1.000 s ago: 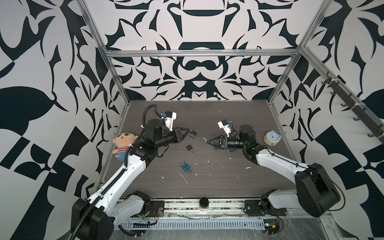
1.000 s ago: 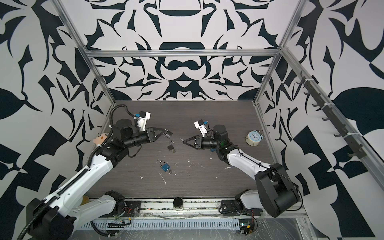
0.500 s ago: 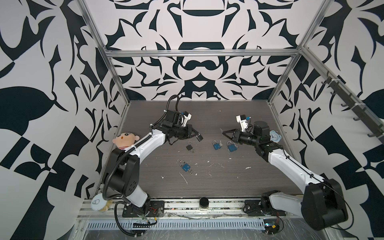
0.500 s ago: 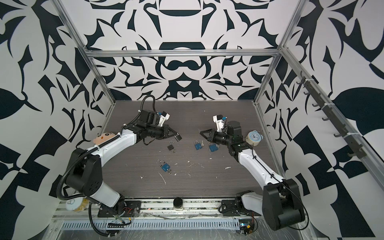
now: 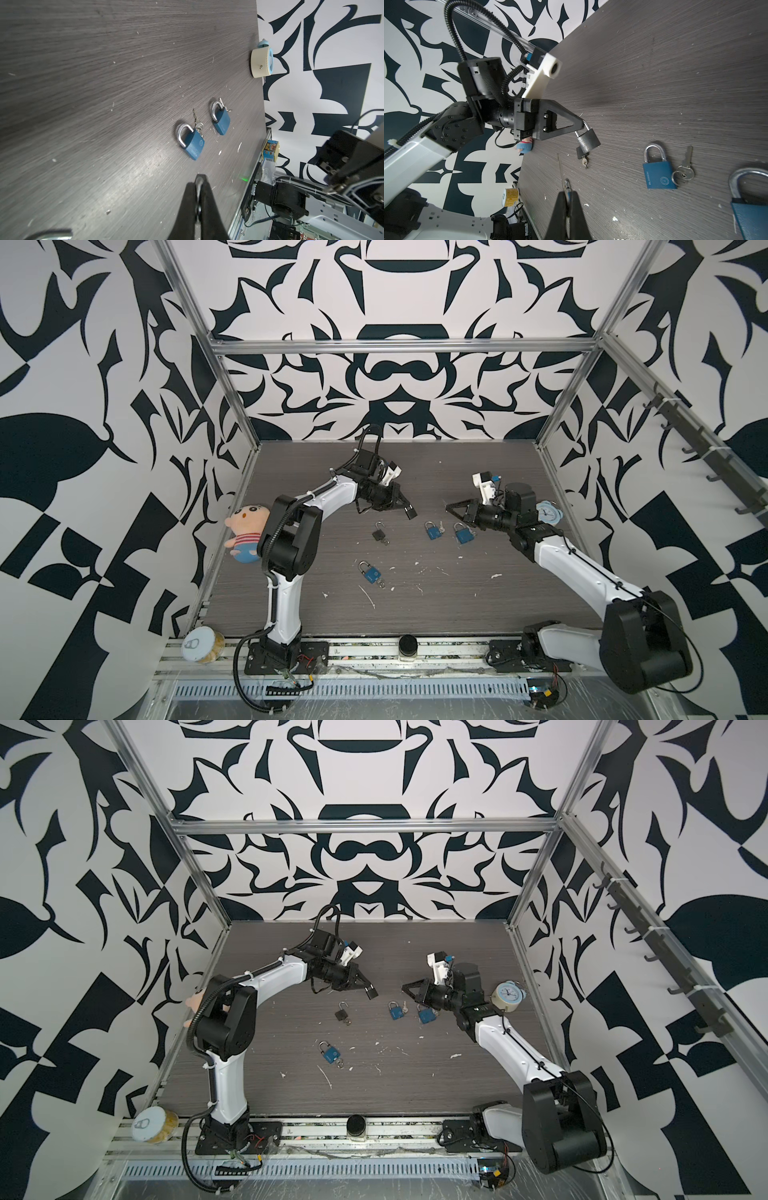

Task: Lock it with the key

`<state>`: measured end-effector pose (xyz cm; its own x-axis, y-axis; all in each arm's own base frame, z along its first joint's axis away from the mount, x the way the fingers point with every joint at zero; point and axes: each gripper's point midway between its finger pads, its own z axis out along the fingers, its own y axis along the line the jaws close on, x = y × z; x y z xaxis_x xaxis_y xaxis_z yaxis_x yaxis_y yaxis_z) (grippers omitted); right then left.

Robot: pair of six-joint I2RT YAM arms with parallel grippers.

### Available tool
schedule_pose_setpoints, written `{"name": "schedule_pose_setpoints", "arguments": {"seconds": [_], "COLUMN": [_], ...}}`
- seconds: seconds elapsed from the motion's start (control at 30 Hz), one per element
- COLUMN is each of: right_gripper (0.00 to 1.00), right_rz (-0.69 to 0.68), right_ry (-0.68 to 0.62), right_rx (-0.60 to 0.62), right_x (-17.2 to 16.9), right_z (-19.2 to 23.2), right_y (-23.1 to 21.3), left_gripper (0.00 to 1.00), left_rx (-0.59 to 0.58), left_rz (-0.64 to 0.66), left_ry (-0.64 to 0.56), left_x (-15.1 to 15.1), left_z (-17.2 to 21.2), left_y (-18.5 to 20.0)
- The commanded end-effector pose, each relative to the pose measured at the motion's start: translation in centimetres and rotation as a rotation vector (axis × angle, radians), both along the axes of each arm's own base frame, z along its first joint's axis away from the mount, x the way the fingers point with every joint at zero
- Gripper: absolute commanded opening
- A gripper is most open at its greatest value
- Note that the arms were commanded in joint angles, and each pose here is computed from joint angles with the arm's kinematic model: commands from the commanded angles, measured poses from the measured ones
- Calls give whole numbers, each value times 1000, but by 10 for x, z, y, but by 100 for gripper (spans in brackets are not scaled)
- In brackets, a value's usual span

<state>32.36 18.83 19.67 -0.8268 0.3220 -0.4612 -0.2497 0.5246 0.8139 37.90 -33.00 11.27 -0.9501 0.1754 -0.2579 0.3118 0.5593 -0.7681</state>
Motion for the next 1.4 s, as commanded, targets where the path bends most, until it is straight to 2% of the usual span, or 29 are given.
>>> {"name": "schedule_pose_setpoints", "arguments": {"seconds": [0.0, 0.37, 0.73, 1.27, 1.3, 1.37], "right_gripper": [0, 0, 0, 0, 0, 0], "right_rz": [2, 7, 6, 11, 11, 13], "right_ry": [-55, -28, -24, -2, -1, -2], "right_rx": [-11, -3, 17, 0, 0, -3], "right_x": [5, 11, 12, 18, 19, 19], "right_z": [9, 6, 11, 1, 0, 0], "right_y": [0, 2, 4, 9, 9, 10], "left_gripper": [0, 0, 0, 0, 1, 21], "left_rx": [-11, 40, 65, 87, 90, 97], "left_rz": [-42, -79, -84, 0, 4, 9], "left_ry": [12, 113, 154, 162, 167, 167], "left_x": [0, 11, 21, 46, 46, 46], "left_z": [3, -39, -66, -85, -87, -89], "left_y": [-6, -14, -17, 3, 3, 5]}}
